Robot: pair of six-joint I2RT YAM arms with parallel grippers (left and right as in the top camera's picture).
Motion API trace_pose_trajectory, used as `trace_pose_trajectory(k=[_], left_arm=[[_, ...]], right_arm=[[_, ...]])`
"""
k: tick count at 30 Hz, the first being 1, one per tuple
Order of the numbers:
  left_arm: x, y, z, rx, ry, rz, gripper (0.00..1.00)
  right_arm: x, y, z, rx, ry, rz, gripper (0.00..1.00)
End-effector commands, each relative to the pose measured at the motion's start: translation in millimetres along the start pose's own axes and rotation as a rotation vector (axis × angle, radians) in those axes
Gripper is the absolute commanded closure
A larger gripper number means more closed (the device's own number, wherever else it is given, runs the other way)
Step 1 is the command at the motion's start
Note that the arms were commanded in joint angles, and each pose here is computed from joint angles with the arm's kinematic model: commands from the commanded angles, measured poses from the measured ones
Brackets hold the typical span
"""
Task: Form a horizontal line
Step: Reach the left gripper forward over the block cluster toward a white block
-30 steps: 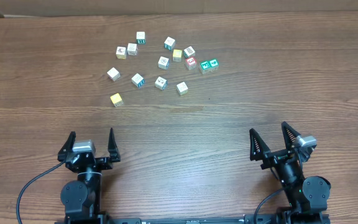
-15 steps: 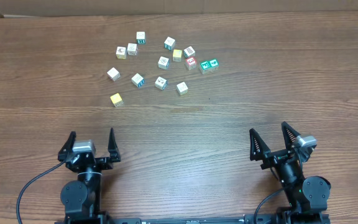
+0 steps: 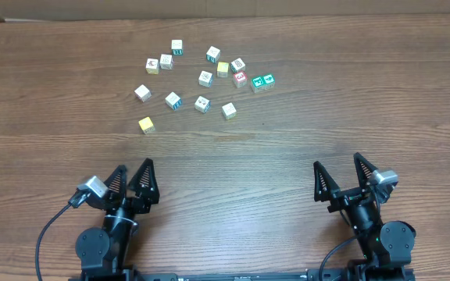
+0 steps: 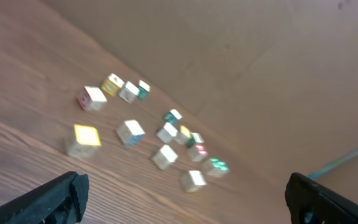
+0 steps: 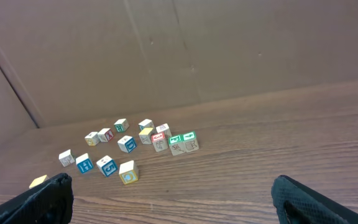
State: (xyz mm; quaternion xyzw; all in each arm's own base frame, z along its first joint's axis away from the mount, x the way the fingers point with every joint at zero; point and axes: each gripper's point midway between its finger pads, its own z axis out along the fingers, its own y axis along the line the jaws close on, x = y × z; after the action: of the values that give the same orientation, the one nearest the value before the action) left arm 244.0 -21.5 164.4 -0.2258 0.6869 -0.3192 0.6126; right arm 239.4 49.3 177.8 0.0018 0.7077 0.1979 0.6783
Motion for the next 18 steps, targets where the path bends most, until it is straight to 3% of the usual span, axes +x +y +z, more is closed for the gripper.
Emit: trace_pose_trajectory(k=[1, 5, 7, 18], left_arm=[[7.3, -8.6, 0.2, 0.046, 0.044, -0.138, 0.0], [13.2, -49.1, -6.7, 0.256, 0.1, 0.093, 0.0], [9.9, -60.7, -10.5, 0.291, 0.104, 0.158, 0.0], [-58.9, -115.0, -7.0, 0.185, 0.133, 0.518, 0.0]], right_arm=[[2.9, 0.5, 0.4, -0.006, 0.002, -0.003, 0.0], [3.1, 0.5, 0.4, -0.007, 0.003, -0.003, 0.0], [3.0, 0.6, 0.4, -0.007, 0.002, -0.003, 0.0], [3.0, 0.4, 0.4, -0.006, 0.003, -0.003, 0.0]])
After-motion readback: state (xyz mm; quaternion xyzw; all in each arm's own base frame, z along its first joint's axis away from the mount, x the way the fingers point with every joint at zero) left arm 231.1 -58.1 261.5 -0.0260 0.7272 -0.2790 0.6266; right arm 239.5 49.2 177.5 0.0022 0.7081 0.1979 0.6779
